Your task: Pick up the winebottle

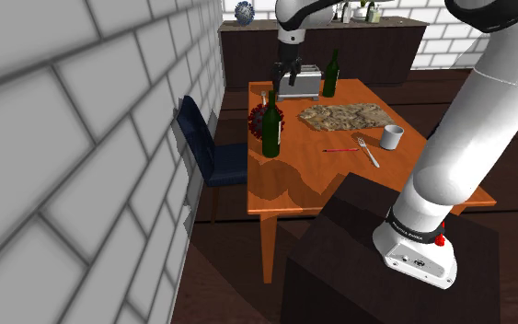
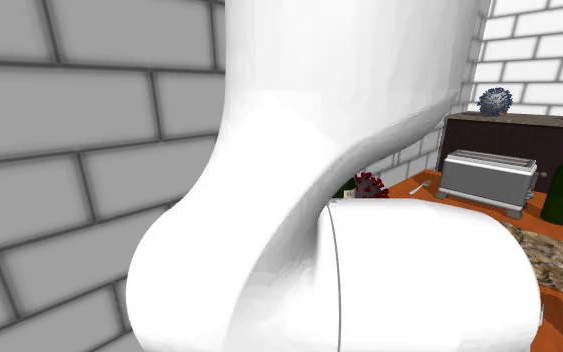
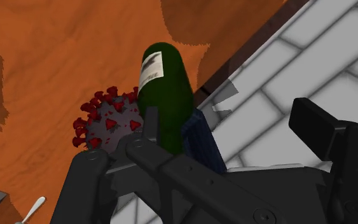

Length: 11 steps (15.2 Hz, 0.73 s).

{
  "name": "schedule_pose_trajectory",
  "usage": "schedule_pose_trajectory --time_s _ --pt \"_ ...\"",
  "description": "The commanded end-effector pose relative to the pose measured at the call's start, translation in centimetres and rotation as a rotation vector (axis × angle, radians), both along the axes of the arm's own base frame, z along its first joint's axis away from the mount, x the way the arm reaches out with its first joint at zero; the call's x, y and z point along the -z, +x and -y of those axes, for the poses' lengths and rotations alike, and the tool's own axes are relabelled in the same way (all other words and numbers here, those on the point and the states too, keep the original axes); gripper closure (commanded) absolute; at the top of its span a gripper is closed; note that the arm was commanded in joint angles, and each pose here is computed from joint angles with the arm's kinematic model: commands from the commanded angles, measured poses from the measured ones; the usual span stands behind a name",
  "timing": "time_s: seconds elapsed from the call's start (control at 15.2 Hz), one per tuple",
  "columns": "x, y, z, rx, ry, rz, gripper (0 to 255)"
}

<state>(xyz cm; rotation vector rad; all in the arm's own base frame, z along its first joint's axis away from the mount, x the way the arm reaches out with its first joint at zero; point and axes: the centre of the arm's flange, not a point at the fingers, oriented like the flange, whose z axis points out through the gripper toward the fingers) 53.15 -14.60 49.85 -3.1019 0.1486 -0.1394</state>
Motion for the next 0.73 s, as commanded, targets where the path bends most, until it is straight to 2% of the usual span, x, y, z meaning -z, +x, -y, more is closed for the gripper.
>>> schedule_pose_trajectory --time_s 0.0,0.4,0.66 --pt "1.1 2.1 1.1 0.001 0.005 0.003 0" --pt "4.0 8.1 4.8 0.005 0.023 0.008 0" --pt "6.1 8.1 4.8 0.005 0.023 0.008 0"
